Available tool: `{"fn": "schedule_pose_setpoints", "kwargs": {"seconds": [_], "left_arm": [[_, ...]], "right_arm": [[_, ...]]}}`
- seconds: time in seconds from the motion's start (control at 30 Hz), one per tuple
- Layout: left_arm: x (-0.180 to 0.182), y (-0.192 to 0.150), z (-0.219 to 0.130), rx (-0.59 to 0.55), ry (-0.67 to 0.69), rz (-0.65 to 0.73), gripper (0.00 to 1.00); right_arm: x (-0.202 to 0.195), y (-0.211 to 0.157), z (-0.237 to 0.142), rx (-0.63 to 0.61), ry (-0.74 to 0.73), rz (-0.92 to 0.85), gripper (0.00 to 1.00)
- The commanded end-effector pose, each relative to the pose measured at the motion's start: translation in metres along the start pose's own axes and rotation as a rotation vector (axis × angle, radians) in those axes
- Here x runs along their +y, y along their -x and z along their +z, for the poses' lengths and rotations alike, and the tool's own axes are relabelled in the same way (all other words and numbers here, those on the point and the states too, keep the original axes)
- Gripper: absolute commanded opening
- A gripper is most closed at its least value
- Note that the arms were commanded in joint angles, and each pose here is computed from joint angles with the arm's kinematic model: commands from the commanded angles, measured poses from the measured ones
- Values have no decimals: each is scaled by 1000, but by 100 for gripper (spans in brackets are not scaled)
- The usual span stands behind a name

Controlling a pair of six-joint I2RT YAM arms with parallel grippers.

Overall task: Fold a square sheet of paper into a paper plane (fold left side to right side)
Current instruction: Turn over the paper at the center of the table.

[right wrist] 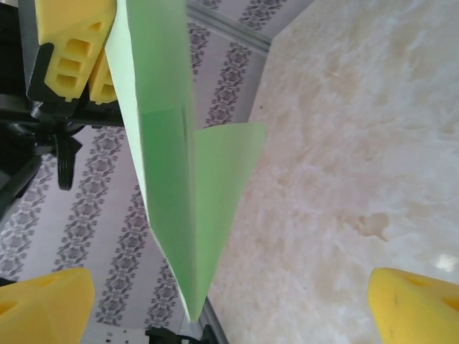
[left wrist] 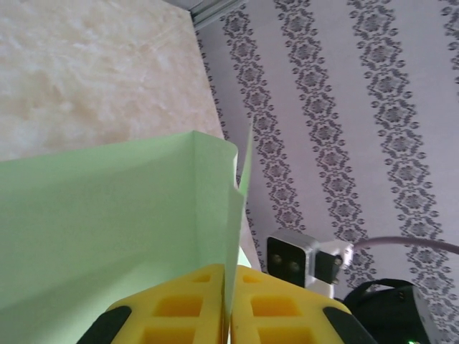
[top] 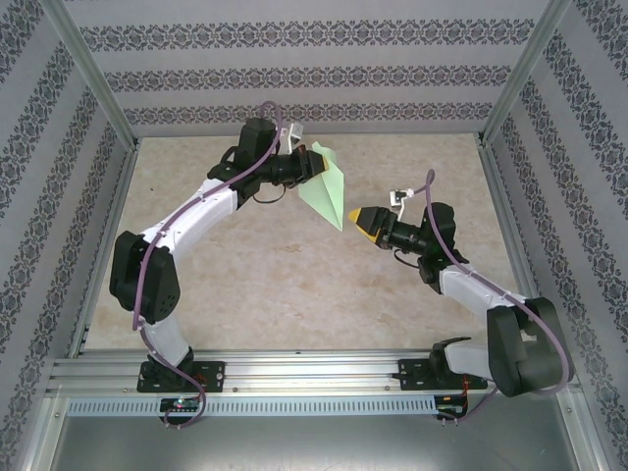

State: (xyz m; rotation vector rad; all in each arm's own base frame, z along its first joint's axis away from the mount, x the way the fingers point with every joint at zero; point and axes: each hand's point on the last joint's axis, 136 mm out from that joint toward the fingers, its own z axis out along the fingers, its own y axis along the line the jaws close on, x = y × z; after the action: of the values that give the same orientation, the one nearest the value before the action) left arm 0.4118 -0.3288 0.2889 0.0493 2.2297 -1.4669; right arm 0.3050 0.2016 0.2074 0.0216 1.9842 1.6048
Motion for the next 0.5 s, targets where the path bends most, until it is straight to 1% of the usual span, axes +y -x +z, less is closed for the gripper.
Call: {"fn": "schedule_pose_setpoints", "kwargs": {"seconds": [0.0,0.1,0.2,0.47], "left_arm": [[-30,9,-10,-21,-91,33,12],[-35,8,-10,-15,-123,26,12],[-37,6,-8,-4,-159,6,12],[-34,-4,-3,37,-208,-33,12]], "right_arm": [[44,11,5,1,168,-60,98],[54,13,10,-2,227,-38,98],[61,11,18,21,262,-27,98],[81,15,29,32,307,-40,98]]}}
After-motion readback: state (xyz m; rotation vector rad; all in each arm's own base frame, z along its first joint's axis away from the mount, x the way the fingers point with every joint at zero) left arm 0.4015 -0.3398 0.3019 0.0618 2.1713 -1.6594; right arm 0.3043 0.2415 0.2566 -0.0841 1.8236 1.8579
